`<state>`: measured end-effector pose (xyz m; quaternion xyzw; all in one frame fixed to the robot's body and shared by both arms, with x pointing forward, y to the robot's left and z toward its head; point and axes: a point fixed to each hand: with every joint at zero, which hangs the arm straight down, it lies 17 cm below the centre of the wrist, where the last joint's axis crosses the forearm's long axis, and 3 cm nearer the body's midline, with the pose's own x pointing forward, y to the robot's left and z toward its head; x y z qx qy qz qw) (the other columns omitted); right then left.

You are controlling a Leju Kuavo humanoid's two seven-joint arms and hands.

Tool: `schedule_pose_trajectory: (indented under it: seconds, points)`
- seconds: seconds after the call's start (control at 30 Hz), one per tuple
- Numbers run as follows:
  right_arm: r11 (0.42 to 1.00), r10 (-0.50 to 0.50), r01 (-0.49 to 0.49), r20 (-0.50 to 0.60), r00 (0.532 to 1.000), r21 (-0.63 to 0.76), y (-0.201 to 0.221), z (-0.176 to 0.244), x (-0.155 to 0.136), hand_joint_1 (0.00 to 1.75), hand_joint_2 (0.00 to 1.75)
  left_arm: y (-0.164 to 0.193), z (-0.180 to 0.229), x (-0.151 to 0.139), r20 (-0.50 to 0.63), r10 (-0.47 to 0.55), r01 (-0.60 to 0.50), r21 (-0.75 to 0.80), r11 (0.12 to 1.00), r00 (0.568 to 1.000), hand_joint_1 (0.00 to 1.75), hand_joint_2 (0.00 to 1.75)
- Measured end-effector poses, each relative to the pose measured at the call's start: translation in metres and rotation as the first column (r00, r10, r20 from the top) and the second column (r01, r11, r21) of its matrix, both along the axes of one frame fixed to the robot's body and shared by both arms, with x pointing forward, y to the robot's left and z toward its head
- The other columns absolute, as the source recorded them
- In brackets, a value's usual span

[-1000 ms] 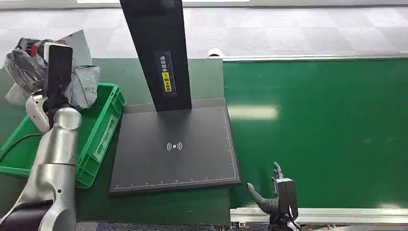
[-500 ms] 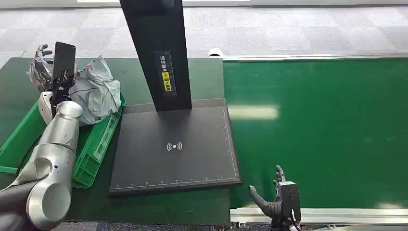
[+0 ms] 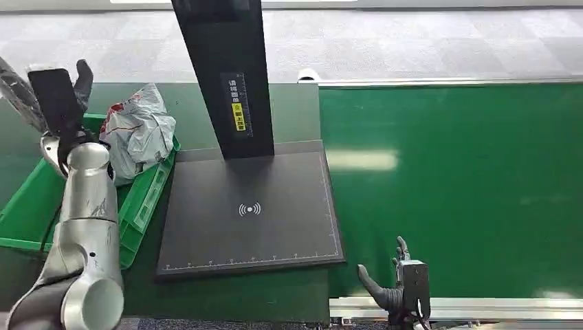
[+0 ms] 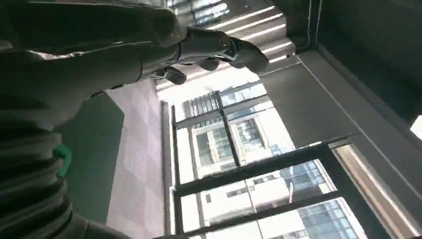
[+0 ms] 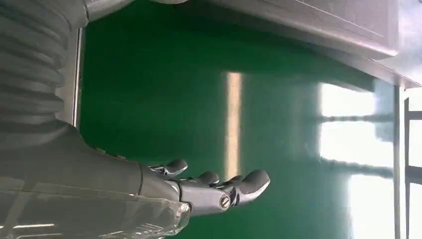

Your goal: Moved the parcel from conveyor to table for the left to box.

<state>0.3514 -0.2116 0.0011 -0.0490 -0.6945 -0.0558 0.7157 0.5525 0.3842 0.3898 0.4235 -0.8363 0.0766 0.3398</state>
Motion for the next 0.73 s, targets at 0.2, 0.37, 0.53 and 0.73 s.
schedule_pose_trajectory:
  seconds: [0.2,0.37,0.53,0.73]
  points:
    - [1.000,-0.010,0.010,0.006,1.000,0.023,-0.002,0.002,-0.001,0.00,1.75,-0.089,-0.048,-0.074,0.135,-0.297,0.314,-0.135,0.940,0.945,0.00,1.75]
    - [0.999,0.003,-0.003,-0.001,1.000,-0.052,0.003,0.002,-0.003,0.00,1.75,-0.134,-0.085,-0.110,0.150,-0.427,0.452,-0.246,0.857,0.892,0.00,1.75]
    - [0.981,0.064,-0.064,-0.005,0.998,-0.182,0.028,0.007,-0.005,0.00,1.75,-0.169,-0.164,-0.153,0.036,-0.471,0.450,-0.369,0.813,0.881,0.00,1.75]
    - [0.957,0.180,-0.176,-0.001,0.984,-0.233,0.074,0.014,-0.009,0.00,1.75,-0.183,-0.229,-0.185,-0.126,-0.485,0.401,-0.404,0.822,0.866,0.00,1.75]
